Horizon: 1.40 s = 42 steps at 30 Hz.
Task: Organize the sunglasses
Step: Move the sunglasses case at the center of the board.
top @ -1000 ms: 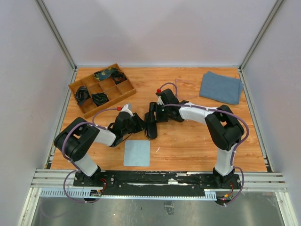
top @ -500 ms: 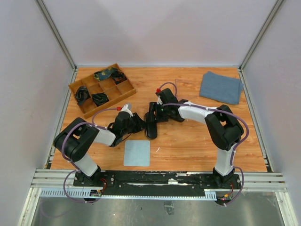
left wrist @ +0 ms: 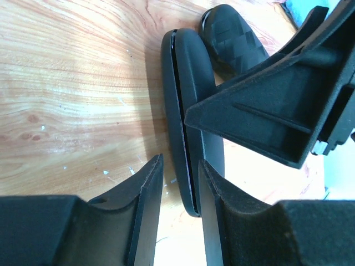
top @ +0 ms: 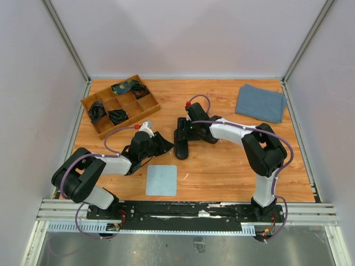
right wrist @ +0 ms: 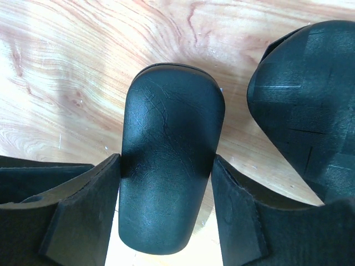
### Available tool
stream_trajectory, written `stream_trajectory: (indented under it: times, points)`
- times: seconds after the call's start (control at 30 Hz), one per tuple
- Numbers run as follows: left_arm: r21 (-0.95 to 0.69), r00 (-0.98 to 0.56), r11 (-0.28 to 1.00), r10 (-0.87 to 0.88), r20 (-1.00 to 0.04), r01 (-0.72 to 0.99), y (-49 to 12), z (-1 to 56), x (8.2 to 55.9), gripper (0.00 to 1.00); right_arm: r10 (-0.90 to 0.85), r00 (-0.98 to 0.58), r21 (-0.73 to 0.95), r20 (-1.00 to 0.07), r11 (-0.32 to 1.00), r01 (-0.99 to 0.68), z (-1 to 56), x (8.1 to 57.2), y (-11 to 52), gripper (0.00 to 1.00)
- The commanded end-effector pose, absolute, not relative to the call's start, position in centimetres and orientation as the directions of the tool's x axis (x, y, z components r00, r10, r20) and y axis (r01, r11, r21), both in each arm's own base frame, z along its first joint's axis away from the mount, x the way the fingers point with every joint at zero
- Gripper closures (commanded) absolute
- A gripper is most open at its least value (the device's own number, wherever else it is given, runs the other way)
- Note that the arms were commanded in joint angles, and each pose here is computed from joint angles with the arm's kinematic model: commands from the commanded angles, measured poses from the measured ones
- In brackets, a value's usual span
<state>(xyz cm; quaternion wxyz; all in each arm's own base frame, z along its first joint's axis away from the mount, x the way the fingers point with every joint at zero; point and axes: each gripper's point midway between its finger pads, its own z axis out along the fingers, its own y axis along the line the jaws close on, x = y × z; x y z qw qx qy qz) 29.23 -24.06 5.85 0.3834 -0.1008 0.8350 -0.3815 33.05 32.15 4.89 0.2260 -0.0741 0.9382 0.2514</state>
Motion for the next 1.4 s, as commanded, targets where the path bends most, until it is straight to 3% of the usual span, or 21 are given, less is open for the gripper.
stream_trajectory:
  times: [0.0,0.37,0.87,1.13,1.37]
  points:
    - [-0.686,-0.655,0.720,-0.469,-0.592,0.105,-22.3,6.3,29.1,0.63,-0.031,-0.874,0.402,-0.484,0.879,-0.254,4.9,34.2,32.1,0.77]
    - [-0.620,-0.540,0.784,-0.505,-0.673,0.040,-17.8,9.3,28.2,0.61,-0.057,-0.841,0.359,-0.538,0.887,-0.290,6.3,37.5,33.8,0.75]
    - [-0.623,-0.489,0.781,-0.524,-0.697,0.052,-15.9,10.9,26.5,0.60,0.002,-0.825,0.395,-0.565,0.879,-0.268,5.7,45.4,38.2,0.71]
    - [-0.613,-0.478,0.788,-0.517,-0.710,0.059,-15.8,11.0,26.7,0.58,0.038,-0.798,0.446,-0.602,0.845,-0.295,7.4,46.5,39.3,0.41]
    - [-0.604,-0.462,0.793,-0.510,-0.726,0.074,-15.7,11.4,26.9,0.47,0.052,-0.705,0.450,-0.707,0.802,-0.393,12.6,45.7,37.5,0.32]
